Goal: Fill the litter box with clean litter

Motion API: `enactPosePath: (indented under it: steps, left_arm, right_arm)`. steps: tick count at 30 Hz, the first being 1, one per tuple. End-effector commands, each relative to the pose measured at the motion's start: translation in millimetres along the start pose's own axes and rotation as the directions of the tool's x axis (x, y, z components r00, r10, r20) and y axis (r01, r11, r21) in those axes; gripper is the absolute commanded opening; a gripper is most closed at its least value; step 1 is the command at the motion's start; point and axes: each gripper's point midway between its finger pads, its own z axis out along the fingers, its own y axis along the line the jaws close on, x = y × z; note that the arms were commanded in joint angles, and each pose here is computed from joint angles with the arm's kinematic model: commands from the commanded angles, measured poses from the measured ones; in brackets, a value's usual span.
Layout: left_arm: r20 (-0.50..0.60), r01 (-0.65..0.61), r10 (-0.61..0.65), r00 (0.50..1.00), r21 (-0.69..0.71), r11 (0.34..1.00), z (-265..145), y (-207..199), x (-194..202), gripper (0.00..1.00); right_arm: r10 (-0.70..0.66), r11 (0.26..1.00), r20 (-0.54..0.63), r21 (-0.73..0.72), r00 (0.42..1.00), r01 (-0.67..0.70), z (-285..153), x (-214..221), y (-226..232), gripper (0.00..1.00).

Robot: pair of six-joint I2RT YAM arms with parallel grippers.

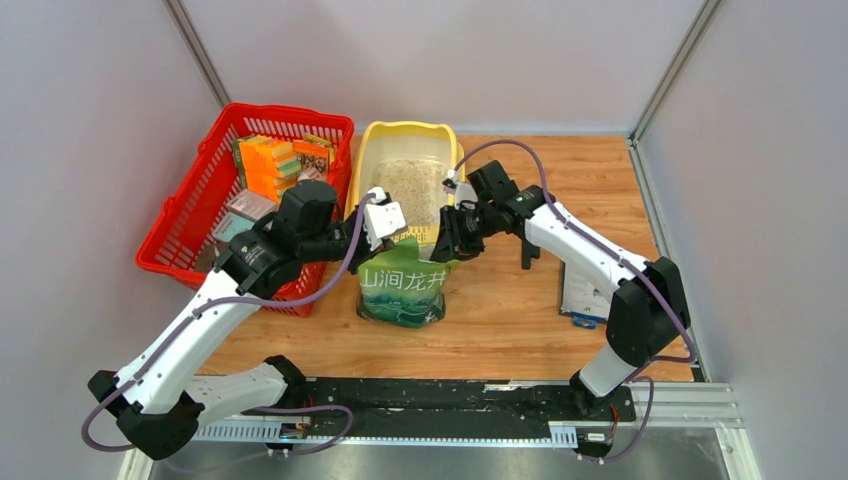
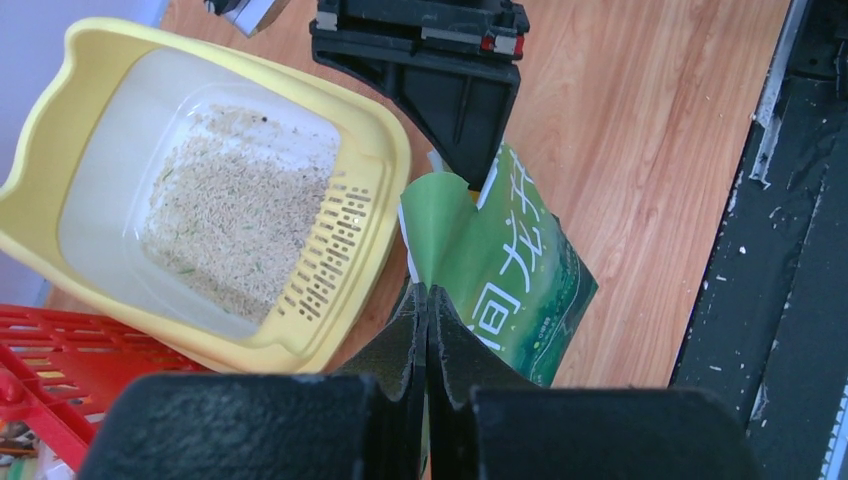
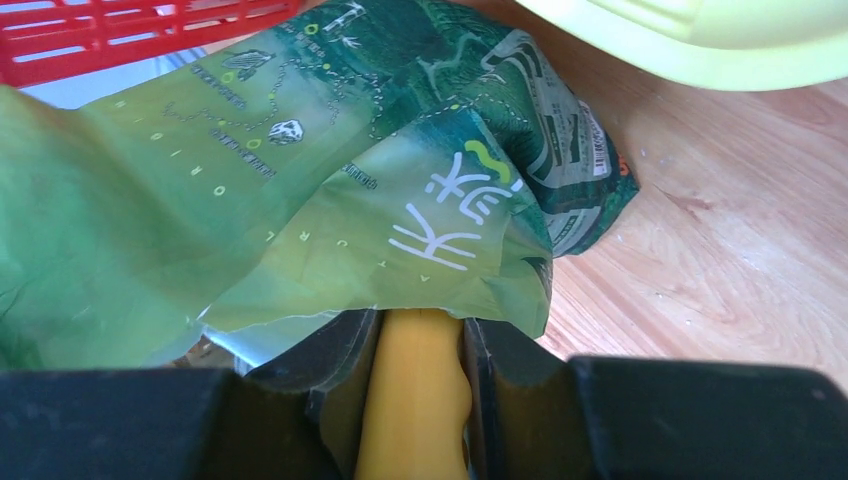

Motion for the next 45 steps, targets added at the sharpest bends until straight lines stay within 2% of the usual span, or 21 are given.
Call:
enactPosePath:
  steps: [1, 9, 14, 18, 23, 28, 30, 34, 42, 45]
  left_arm:
    - [0.080, -0.083, 0.089, 0.993, -0.076, 0.994, -26, 13, -31, 0.00]
    - [0.052, -0.102, 0.106, 0.993, -0.074, 0.992, -29, 14, -28, 0.00]
    - [0.011, -0.153, 0.155, 0.988, -0.099, 0.983, -32, 21, -24, 0.00]
    - [-0.014, -0.173, 0.173, 0.985, -0.137, 0.975, -36, 30, -25, 0.00]
    - [-0.048, -0.197, 0.191, 0.980, -0.149, 0.969, -44, 35, -27, 0.00]
    - [-0.087, -0.215, 0.203, 0.975, -0.156, 0.964, -48, 39, -24, 0.00]
    - [-0.092, -0.213, 0.200, 0.975, -0.158, 0.964, -49, 40, -24, 0.00]
    - [-0.092, -0.208, 0.195, 0.976, -0.160, 0.965, -51, 41, -28, 0.00]
    - [-0.082, -0.198, 0.187, 0.979, -0.154, 0.968, -53, 41, -36, 0.00]
    - [-0.082, -0.194, 0.183, 0.980, -0.148, 0.970, -50, 41, -35, 0.00]
  right_arm:
    - [0.006, 0.985, 0.058, -0.170, 0.998, 0.004, -29, -11, 27, 0.00]
    - [0.104, 0.968, 0.203, -0.244, 0.974, -0.052, -75, -50, 21, 0.00]
    - [0.061, 0.933, 0.216, -0.360, 0.974, 0.022, -98, -52, 31, 0.00]
    - [0.060, 0.916, 0.200, -0.401, 0.978, 0.026, -106, -42, 33, 0.00]
    - [0.093, 0.884, 0.208, -0.468, 0.974, 0.015, -126, -48, 31, 0.00]
    - [0.192, 0.858, 0.171, -0.508, 0.967, -0.080, -138, -55, 22, 0.00]
    - [0.222, 0.853, 0.167, -0.511, 0.961, -0.108, -135, -55, 15, 0.00]
    - [0.379, 0.836, 0.175, -0.487, 0.909, -0.255, -132, -62, -5, 0.00]
    - [0.349, 0.894, 0.326, -0.397, 0.879, -0.207, -156, -75, 7, 0.00]
    - [0.333, 0.895, 0.321, -0.403, 0.887, -0.190, -154, -74, 10, 0.00]
